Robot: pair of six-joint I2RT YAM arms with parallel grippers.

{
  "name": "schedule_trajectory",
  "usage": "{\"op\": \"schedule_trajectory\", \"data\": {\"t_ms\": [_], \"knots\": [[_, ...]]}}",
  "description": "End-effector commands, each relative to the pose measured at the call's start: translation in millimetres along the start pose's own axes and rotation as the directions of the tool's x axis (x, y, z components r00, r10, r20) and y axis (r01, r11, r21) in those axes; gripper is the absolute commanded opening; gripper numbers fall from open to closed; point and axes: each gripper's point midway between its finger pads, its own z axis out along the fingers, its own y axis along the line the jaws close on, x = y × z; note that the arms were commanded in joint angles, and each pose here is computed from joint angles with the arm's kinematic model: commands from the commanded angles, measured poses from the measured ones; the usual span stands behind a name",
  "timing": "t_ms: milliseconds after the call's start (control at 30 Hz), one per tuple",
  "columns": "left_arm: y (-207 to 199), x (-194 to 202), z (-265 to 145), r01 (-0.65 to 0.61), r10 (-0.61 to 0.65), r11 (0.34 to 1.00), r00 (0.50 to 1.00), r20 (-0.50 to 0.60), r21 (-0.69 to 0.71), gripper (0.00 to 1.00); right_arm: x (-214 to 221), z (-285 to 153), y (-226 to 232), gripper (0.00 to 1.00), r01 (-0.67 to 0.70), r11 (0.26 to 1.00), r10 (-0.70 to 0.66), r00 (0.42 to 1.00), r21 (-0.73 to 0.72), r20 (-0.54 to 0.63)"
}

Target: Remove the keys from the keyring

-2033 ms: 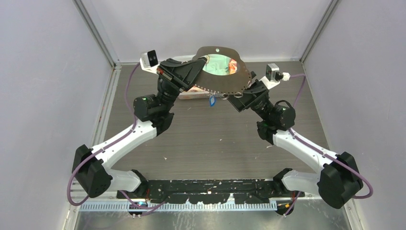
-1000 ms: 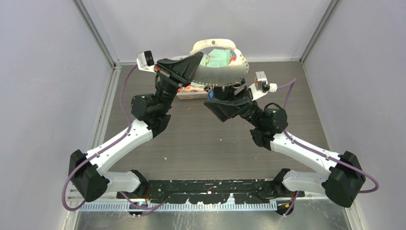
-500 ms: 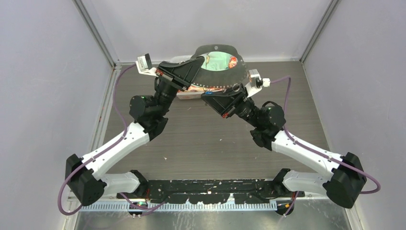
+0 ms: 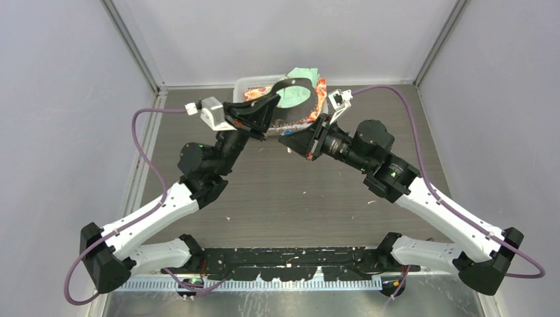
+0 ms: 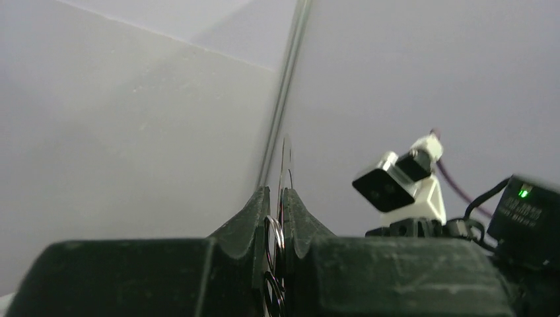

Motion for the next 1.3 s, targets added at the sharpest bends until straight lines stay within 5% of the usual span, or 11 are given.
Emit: {"op": "schedule_trajectory", "data": {"t_ms": [0,167,367,567,667,767,867,967,1000,1133,1267], "knots": [[13,30,-9,-0.201,0.198,0.979,0.976,-0.091,-0.024,0.01,-58,-21,10,0.01,0.055,0.993,-0.069,0.988,0.105,0.139],[13,32,-16,-0.25,0.248,0.968,0.963,-0.102,-0.006,0.01,13,11,9,0.01,0.029,0.995,-0.008,0.975,0.09,-0.22],[18,38,-31,-0.218,0.213,0.976,0.97,-0.12,-0.03,0.01,-51,-27,-38,0.01,-0.006,0.975,0.017,0.999,0.224,-0.047],[68,114,-65,-0.198,0.113,0.95,0.938,-0.328,-0.24,0.01,-82,-28,-47,0.01,0.026,0.97,-0.017,0.999,0.24,-0.04],[102,154,-97,-0.177,-0.015,0.889,0.91,-0.414,-0.421,0.01,-34,-11,-73,0.01,-0.025,0.967,0.073,0.981,0.252,-0.181],[125,182,-131,-0.179,-0.119,0.82,0.876,-0.468,-0.544,0.01,48,-25,-132,0.01,0.131,0.882,0.069,0.914,0.452,-0.399],[136,200,-167,-0.181,-0.187,0.78,0.847,-0.498,-0.599,0.01,64,-52,-212,0.01,-0.103,0.801,0.286,0.931,0.59,-0.226],[142,237,-211,-0.164,-0.304,0.735,0.788,-0.536,-0.658,0.01,158,-50,-212,0.01,0.181,0.776,0.237,0.804,0.604,-0.545],[143,253,-229,-0.152,-0.344,0.719,0.77,-0.537,-0.678,0.01,176,-46,-212,0.01,0.183,0.783,0.25,0.782,0.594,-0.57],[137,298,-292,-0.258,-0.374,0.684,0.679,-0.632,-0.683,0.01,186,-60,-262,0.01,0.004,0.716,0.394,0.823,0.698,-0.409],[125,336,-338,-0.353,-0.402,0.68,0.553,-0.73,-0.642,0.0,213,-71,-269,0.01,0.126,0.709,0.386,0.754,0.694,-0.531]]}}
